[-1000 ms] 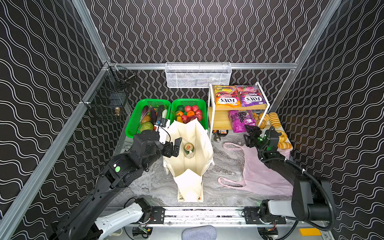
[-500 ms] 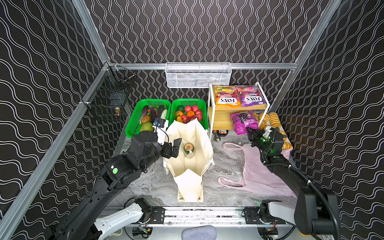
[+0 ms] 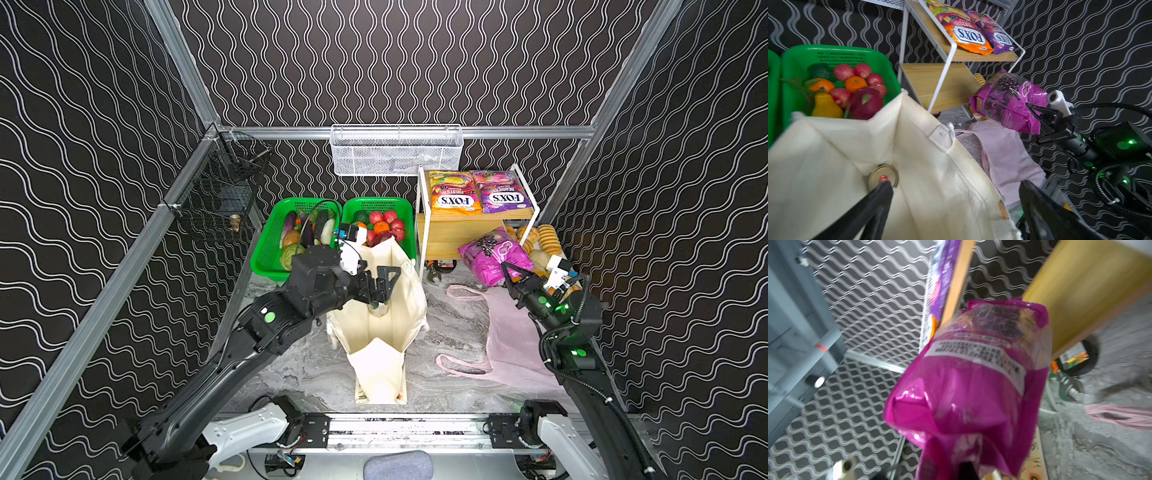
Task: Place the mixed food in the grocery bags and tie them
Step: 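Carry the purple bag over the tote while the left gripper grasps the rim, then lower the purple bag into the tote and open the right gripper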
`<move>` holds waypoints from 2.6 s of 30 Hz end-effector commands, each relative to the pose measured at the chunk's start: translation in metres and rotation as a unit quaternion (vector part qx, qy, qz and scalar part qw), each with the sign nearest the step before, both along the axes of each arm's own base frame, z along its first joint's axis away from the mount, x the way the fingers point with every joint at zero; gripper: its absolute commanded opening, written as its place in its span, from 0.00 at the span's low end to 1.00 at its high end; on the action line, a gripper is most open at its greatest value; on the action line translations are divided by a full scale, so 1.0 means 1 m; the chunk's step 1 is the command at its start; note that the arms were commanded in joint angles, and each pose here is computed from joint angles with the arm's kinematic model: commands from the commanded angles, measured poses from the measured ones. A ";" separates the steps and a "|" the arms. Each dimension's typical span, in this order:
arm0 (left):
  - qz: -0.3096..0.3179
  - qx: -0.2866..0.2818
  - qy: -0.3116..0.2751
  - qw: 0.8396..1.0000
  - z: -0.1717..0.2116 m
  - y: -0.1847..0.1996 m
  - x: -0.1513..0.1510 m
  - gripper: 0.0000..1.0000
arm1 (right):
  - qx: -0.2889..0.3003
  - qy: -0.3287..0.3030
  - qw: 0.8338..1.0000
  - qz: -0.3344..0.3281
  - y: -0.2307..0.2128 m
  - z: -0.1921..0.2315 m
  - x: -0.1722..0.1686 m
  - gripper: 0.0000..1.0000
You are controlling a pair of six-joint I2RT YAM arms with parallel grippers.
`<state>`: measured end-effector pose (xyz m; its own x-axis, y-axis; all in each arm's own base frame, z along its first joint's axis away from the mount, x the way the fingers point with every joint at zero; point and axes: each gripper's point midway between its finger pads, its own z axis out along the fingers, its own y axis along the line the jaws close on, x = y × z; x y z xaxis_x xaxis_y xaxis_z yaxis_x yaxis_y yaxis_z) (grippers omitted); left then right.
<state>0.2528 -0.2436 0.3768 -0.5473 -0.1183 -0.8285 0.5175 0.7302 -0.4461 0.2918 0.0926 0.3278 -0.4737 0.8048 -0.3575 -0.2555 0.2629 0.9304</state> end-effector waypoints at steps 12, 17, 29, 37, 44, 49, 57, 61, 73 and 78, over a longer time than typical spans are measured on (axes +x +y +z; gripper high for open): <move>0.037 -0.004 -0.012 0.999 0.013 0.015 0.003 0.99 | -0.145 -0.222 0.941 0.209 0.062 0.113 -0.079 0.00; 0.145 0.092 -0.023 0.985 0.006 0.073 0.004 0.96 | -0.186 -0.228 0.920 0.259 0.084 0.130 -0.092 0.00; 0.260 0.252 0.048 0.931 -0.049 0.153 0.005 0.99 | -0.234 -0.112 0.902 0.346 0.172 0.098 -0.068 0.00; 0.177 0.160 0.154 0.959 -0.086 0.160 0.018 0.99 | -0.330 -0.021 0.862 0.384 0.235 0.054 -0.071 0.00; 0.139 0.026 0.184 0.973 -0.088 0.156 0.030 0.93 | -0.384 0.050 0.830 0.400 0.251 0.020 -0.086 0.00; 0.114 -0.008 0.181 0.977 -0.089 0.144 0.031 0.76 | -0.412 0.127 0.794 0.428 0.258 -0.012 -0.090 0.00; 0.112 0.004 0.186 0.976 -0.095 0.146 0.028 0.49 | -0.405 0.186 0.753 0.484 0.276 -0.047 -0.097 0.00; 0.104 -0.011 0.177 0.979 -0.090 0.142 0.028 0.33 | -0.408 0.199 0.741 0.494 0.277 -0.058 -0.101 0.01; 0.110 -0.034 0.179 0.977 -0.091 0.140 0.029 0.09 | -0.450 0.225 0.675 0.540 0.286 -0.095 -0.122 0.07; 0.117 -0.039 0.176 0.977 -0.090 0.141 0.030 0.07 | -0.449 0.209 0.661 0.564 0.297 -0.095 -0.131 0.16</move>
<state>0.2775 -0.1020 0.2788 -0.7696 -0.3109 -0.5577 0.1324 0.7768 -0.6157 0.1720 0.3872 0.2246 -0.8320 -0.5463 -0.0965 -0.5003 0.6637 0.5561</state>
